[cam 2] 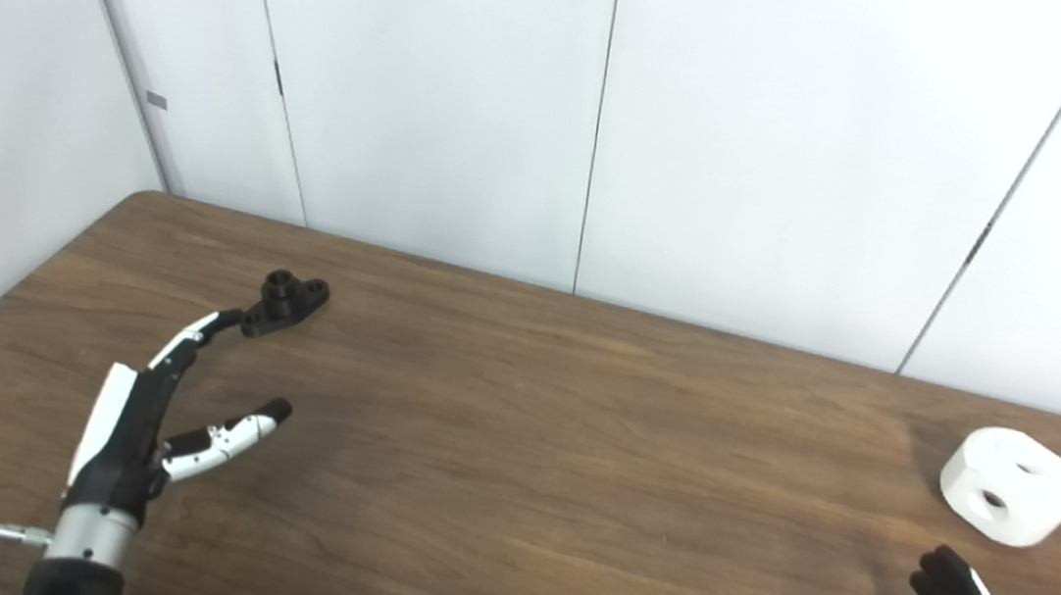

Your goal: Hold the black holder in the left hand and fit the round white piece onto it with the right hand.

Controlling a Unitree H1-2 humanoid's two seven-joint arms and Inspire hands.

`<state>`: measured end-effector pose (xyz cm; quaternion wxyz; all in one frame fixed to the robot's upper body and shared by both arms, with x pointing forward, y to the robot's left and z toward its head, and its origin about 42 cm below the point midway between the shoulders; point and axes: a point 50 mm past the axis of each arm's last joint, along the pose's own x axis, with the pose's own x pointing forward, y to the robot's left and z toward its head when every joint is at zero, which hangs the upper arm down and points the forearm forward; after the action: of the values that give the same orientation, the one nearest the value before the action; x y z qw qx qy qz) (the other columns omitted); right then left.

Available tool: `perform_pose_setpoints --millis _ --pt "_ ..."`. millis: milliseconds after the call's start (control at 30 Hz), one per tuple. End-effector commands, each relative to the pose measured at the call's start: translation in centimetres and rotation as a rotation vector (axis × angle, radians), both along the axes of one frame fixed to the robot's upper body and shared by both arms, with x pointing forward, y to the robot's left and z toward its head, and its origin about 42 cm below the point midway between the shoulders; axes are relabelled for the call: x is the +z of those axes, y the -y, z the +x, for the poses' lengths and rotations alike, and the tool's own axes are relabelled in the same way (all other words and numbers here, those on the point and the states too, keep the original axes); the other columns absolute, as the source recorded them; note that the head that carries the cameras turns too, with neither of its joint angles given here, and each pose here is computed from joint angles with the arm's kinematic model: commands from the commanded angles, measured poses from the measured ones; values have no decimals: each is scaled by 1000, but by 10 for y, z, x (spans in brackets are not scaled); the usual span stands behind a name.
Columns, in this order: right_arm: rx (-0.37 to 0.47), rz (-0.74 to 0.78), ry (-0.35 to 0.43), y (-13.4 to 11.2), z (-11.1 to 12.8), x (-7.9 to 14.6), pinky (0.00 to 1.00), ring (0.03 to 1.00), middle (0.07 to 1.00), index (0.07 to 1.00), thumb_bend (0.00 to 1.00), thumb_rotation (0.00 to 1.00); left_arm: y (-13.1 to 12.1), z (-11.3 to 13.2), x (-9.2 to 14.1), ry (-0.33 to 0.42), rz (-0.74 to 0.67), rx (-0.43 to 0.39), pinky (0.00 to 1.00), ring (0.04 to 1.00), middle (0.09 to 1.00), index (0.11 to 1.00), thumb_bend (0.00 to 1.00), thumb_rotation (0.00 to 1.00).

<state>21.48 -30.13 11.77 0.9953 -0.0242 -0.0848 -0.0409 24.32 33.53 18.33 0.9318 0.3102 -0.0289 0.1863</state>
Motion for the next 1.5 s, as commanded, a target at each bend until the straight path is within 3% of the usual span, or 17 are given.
perform_pose_setpoints --millis 0,233,433,667,1000,1467 --pt "-26 14 -65 3 -18 -20 891 894 879 844 640 852 -8 15 18 47 75 3 934 951 935 883 764 302" --pt "-20 35 -65 -1 -19 -18 909 913 891 857 633 868 -23 41 13 22 198 3 897 944 933 882 825 360" --pt "-21 29 -61 -1 -19 -18 910 910 889 857 602 869 -35 62 8 2 273 17 848 930 929 873 832 347" --pt "4 47 -77 -1 -20 -18 982 940 929 896 660 875 -50 91 14 -27 320 28 858 941 929 873 840 346" --pt "7 51 -84 -4 -23 -18 1000 956 939 915 635 885 -66 123 22 -61 318 117 847 935 921 858 836 321" --pt "-6 25 -75 -7 -26 -14 1000 963 924 896 605 915 -72 149 30 -147 272 152 894 949 916 835 812 314"
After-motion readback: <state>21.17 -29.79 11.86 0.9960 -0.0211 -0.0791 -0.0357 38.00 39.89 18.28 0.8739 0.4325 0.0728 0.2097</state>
